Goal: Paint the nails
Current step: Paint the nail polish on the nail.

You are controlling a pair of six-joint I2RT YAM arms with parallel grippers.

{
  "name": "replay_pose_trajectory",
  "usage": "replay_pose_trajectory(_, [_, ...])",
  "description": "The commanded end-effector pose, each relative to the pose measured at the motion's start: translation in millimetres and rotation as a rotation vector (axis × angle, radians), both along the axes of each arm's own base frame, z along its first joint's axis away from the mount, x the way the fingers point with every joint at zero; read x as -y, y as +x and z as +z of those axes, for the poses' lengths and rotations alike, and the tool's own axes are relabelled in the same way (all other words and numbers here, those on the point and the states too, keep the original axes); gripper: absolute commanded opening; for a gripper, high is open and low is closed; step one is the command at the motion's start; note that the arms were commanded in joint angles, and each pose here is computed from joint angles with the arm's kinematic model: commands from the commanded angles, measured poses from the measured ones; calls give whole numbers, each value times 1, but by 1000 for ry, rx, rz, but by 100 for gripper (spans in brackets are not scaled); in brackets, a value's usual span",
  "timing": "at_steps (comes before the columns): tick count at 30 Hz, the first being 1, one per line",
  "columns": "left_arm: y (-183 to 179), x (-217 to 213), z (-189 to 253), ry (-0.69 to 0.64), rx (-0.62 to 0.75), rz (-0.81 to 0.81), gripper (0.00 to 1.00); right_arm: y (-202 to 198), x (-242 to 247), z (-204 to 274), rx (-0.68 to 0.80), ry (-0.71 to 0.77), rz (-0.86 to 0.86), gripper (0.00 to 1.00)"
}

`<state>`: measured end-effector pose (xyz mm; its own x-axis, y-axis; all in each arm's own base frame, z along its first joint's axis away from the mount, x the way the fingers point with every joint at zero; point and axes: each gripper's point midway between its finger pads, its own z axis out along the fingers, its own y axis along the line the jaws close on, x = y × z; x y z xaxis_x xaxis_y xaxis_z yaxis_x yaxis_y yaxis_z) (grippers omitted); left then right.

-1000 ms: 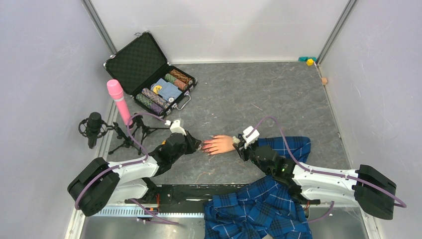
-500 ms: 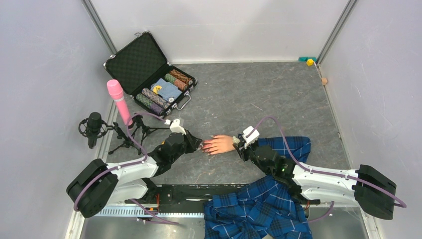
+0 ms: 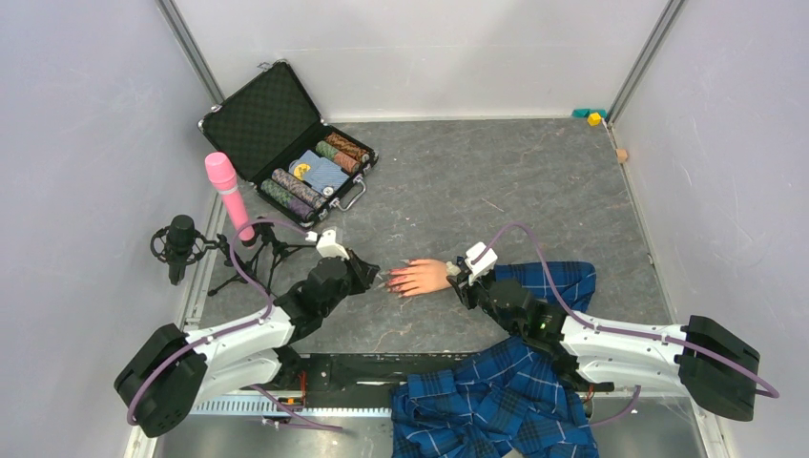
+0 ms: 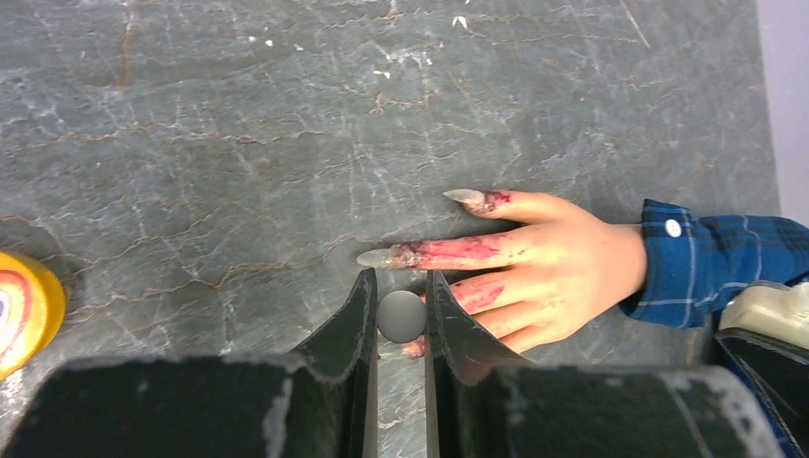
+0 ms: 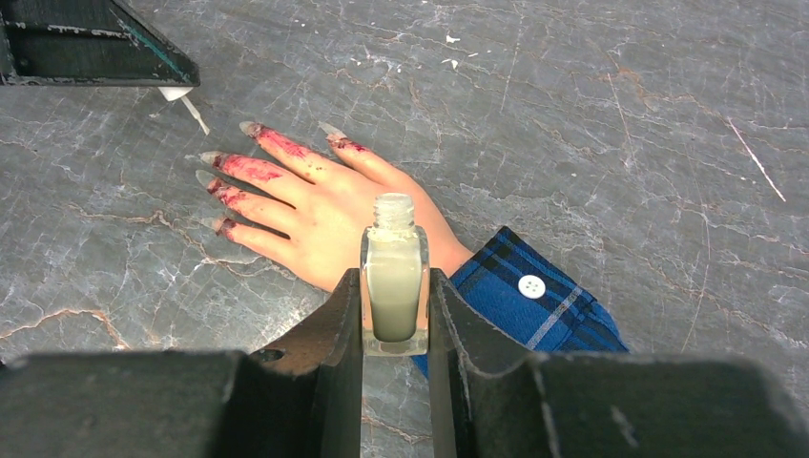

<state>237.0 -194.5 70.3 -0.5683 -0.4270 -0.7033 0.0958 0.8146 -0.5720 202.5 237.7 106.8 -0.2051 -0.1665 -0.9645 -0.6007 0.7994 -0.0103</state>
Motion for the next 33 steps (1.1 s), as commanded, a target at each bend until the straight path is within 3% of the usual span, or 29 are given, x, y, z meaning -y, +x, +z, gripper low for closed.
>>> replay_pose_trajectory(1, [3, -8, -3, 45, -3, 39, 2, 3, -4, 13, 25, 65, -10, 0])
replay_pose_trajectory(33, [4, 3, -9, 29, -9, -5, 2, 4, -4, 13, 27, 59, -11, 0])
